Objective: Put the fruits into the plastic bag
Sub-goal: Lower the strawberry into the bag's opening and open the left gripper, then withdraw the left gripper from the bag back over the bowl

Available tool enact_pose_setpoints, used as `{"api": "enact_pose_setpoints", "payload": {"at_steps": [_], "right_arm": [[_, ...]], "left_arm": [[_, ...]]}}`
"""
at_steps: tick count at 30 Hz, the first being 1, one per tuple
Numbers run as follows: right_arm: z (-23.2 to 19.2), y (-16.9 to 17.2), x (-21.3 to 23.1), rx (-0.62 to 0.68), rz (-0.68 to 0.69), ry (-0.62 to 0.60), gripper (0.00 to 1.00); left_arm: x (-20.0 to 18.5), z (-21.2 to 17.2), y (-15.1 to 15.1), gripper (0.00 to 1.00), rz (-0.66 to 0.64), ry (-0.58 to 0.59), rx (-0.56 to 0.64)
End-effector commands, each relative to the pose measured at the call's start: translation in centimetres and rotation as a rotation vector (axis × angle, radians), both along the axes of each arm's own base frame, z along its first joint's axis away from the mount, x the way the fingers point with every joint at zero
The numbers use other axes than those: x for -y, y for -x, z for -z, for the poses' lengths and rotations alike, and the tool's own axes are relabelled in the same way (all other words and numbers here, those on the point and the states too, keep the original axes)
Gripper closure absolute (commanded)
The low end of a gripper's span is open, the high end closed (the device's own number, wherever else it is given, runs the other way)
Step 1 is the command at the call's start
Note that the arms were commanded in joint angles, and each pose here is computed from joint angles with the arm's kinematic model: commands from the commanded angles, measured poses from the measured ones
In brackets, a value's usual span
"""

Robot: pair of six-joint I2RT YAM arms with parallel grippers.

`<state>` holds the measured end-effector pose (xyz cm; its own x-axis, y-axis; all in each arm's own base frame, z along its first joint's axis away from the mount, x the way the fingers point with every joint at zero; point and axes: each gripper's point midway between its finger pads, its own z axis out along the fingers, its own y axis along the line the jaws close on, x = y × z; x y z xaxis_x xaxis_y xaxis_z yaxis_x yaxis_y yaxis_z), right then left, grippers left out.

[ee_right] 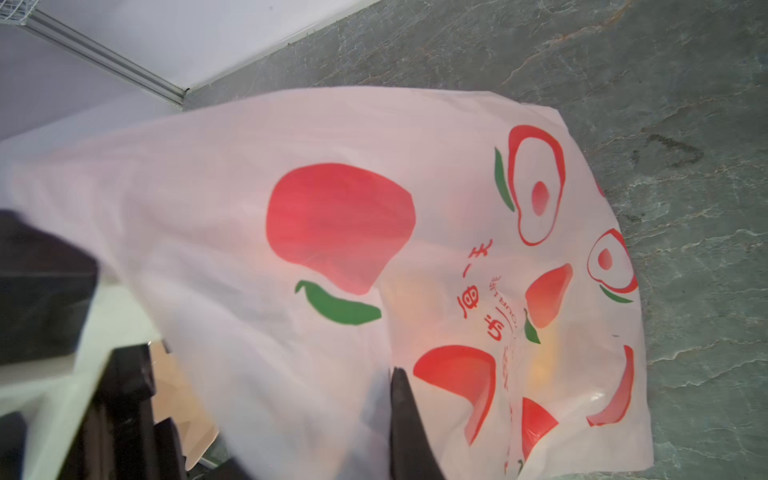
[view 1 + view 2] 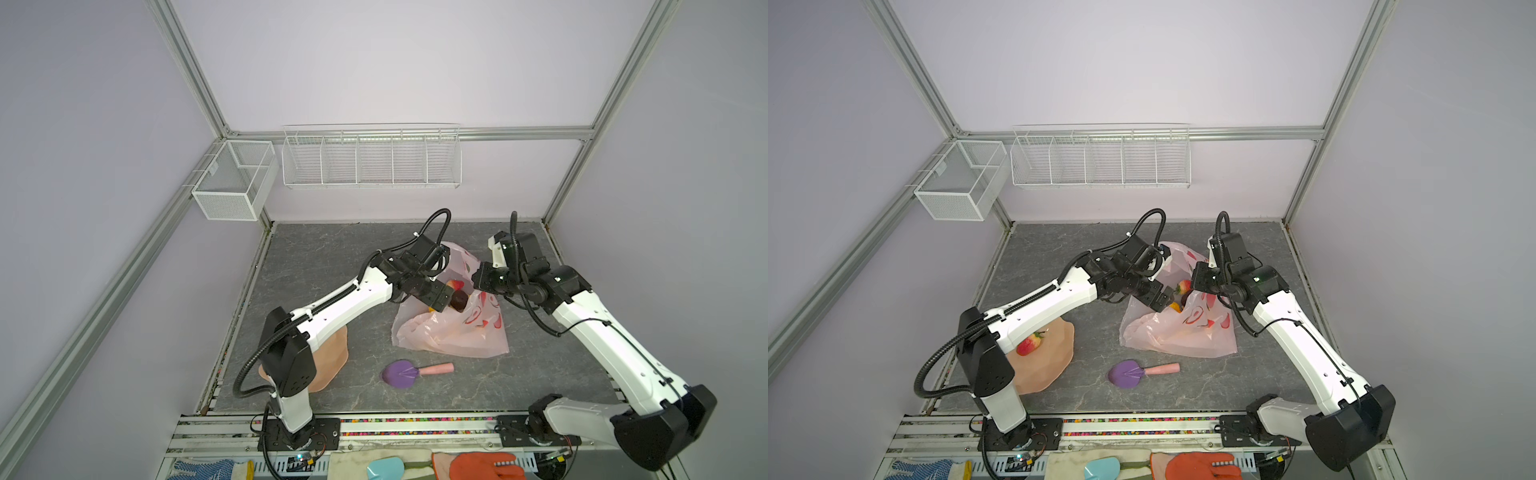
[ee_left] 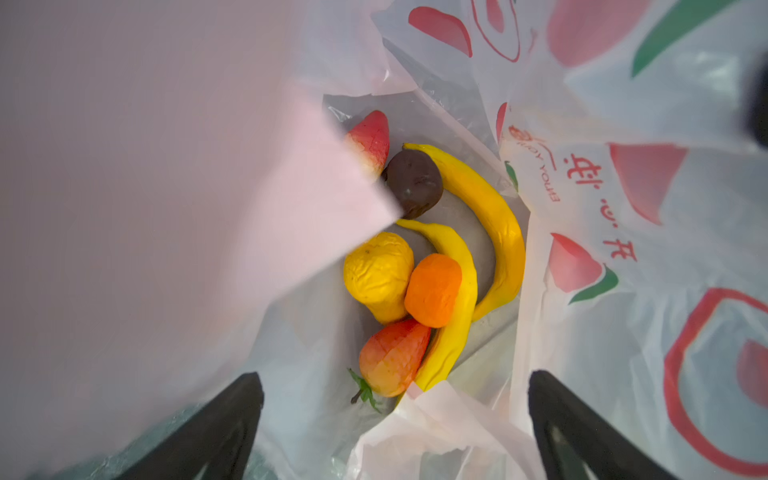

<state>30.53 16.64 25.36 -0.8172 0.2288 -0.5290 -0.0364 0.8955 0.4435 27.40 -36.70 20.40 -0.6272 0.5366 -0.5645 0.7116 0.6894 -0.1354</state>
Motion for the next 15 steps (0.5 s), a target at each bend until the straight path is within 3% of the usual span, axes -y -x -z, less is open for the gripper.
{"api": "enact_pose_setpoints", "payload": {"at_steps": [1, 8, 15], "right_arm": [[-0.1, 0.2, 0.1, 0.007, 0.007, -0.007, 0.94], [0.1, 0.0, 0.0, 0.000, 0.002, -0.006, 0.94], [0.0, -0.1, -0.1, 0.004, 0.003, -0.007, 0.94]], "left_arm": [[-2.0, -0.7, 0.4, 0.00, -0.083, 0.020, 0.006], [-6.2, 0.4, 3.4, 0.00, -0.089, -0.060, -0.030], [-12.8, -1.0, 4.5, 0.00, -0.349, -0.006, -0.006]]}}
